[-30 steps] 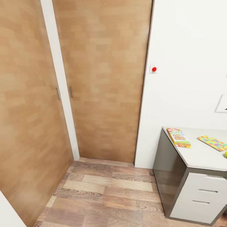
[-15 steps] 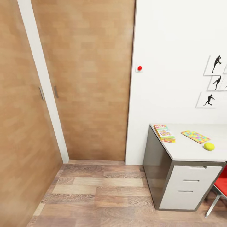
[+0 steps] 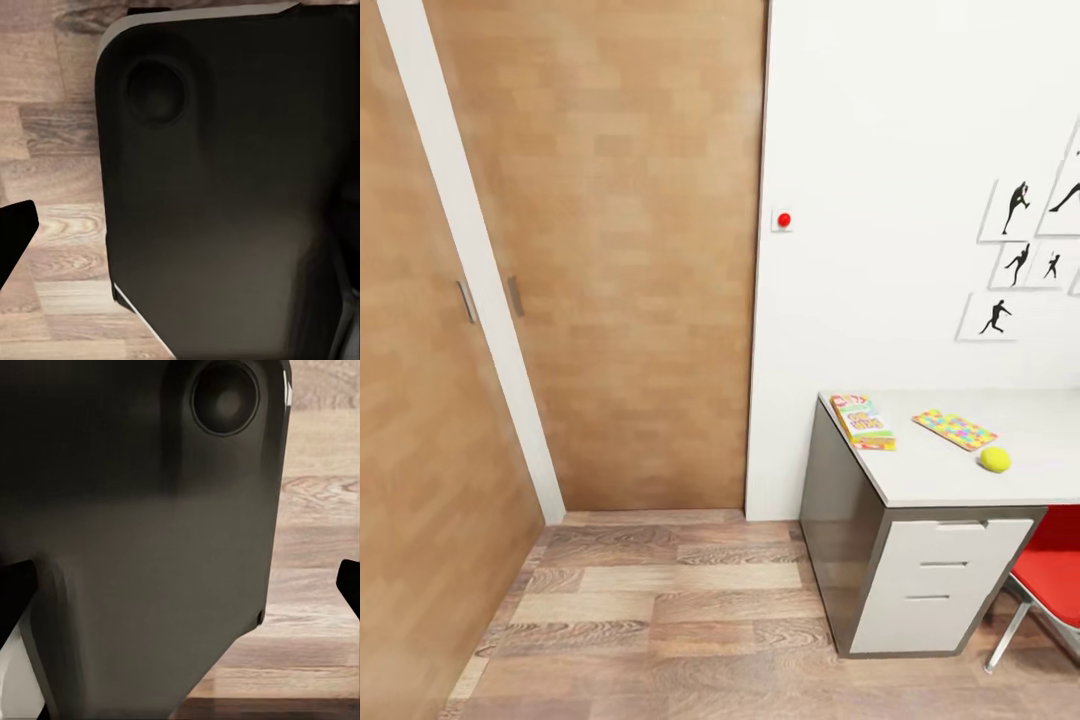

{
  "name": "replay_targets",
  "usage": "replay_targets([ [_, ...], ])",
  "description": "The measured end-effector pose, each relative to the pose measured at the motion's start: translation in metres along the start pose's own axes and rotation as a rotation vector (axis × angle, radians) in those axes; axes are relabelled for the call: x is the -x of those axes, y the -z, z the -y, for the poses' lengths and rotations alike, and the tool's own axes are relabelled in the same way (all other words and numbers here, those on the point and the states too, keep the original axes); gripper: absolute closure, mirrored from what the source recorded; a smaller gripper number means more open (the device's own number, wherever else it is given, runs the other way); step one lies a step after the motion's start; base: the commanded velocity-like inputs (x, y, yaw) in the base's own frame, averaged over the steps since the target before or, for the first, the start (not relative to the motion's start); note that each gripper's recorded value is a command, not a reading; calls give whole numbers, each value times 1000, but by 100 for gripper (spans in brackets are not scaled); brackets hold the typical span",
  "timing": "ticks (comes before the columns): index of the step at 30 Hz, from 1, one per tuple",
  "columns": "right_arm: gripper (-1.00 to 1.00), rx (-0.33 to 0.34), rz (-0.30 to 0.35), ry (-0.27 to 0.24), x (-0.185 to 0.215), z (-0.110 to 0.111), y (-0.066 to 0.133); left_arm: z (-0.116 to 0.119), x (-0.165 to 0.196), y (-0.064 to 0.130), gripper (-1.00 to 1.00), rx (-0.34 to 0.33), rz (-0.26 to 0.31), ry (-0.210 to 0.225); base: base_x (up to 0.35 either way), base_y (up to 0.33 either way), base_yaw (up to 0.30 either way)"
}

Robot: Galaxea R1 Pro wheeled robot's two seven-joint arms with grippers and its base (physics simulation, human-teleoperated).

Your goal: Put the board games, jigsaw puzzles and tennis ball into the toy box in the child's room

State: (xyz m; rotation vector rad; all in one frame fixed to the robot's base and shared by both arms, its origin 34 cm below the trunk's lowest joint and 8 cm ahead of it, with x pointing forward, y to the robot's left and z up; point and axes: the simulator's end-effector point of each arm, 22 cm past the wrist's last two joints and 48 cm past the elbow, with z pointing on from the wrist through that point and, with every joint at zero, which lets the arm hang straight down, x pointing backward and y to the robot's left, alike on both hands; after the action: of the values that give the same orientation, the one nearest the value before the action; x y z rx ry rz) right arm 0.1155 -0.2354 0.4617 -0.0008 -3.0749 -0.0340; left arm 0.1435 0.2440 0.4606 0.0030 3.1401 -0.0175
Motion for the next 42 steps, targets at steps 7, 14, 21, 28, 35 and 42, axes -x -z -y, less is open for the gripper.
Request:
replay_targets([
  [7,-100,0,0,-4,-1,0,11,-1,6,11,-100,2,12,-3,0,0,-2],
  [14,-100,1,0,-7,-2,-1,22,-2,18,22,-100,3,63,-6,0,0,0],
  [21,-100,3,0,-12,-3,-3,33,-2,29,34,-100,3,113,-7,0,0,0],
  [28,-100,3,36,-17,4,-4,43,-2,38,46,-100,3,157,-10,0,0,-1],
  [35,-100,1,52,-16,6,-2,53,-2,39,56,-100,2,165,-12,0,0,-180],
  [42,-100,-2,53,-15,5,0,62,-2,38,65,-100,2,165,-12,0,0,-267],
])
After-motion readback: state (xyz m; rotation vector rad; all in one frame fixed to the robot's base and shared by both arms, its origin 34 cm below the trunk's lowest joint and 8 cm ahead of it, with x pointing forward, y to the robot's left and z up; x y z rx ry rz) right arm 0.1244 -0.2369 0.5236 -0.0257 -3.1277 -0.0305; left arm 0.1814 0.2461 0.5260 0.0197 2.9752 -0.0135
